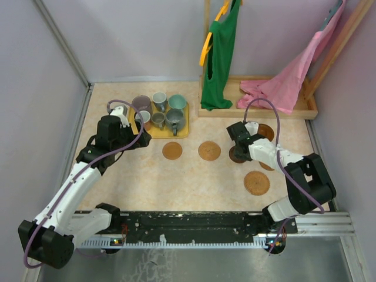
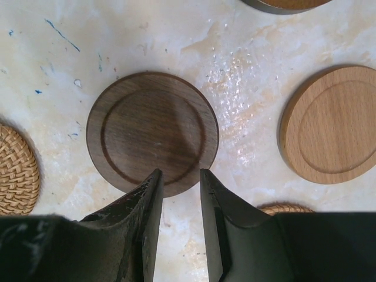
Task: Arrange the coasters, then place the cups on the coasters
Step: Move the coaster to the center of the board, then adjust the coaster at the center of the board.
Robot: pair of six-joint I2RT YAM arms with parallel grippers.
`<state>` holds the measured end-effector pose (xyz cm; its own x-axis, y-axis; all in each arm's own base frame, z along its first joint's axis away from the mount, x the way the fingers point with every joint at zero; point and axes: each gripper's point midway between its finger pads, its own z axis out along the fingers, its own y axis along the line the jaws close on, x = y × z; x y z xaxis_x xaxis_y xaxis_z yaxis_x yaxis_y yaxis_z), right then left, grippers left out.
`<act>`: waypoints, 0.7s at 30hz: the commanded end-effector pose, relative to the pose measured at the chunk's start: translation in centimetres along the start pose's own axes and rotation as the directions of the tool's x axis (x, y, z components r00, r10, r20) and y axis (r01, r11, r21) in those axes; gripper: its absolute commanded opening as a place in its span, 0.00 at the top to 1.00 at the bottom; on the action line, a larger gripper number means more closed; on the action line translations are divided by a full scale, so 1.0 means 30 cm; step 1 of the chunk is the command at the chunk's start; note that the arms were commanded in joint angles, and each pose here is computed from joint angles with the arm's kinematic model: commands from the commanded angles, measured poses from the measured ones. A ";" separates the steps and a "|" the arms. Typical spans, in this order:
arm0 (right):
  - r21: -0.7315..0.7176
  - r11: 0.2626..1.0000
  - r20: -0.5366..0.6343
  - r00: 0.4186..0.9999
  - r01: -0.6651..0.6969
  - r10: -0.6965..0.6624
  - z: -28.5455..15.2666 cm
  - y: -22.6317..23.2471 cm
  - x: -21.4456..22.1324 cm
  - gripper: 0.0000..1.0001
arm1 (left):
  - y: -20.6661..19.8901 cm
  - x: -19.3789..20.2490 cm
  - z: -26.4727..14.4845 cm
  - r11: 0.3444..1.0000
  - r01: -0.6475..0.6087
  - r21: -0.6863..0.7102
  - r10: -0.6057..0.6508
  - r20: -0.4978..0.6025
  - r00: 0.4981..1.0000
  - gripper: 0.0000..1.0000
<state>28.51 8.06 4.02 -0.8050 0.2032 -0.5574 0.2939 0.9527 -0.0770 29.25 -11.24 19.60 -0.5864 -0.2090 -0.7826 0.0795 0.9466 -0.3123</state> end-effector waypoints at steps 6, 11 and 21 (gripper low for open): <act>-0.024 1.000 0.053 0.999 0.007 -0.006 0.041 0.074 -0.080 0.67 | -0.004 -0.004 -0.014 1.000 0.001 0.017 -0.002 0.017 1.000 0.03; -0.041 0.999 0.056 0.998 0.016 -0.013 0.068 0.109 -0.100 0.67 | 0.000 -0.009 -0.021 1.000 0.000 0.010 0.000 0.022 1.000 0.03; -0.018 1.000 0.035 0.999 0.005 -0.004 0.165 0.113 -0.132 0.67 | 0.008 -0.017 -0.026 1.000 -0.005 -0.008 0.005 0.025 1.000 0.03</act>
<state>33.93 9.71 2.87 -0.7867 0.1884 -0.5879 0.2740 0.9599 -0.0591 28.91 -11.16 19.72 -0.5833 -0.2097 -0.7847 0.0826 0.9458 -0.3141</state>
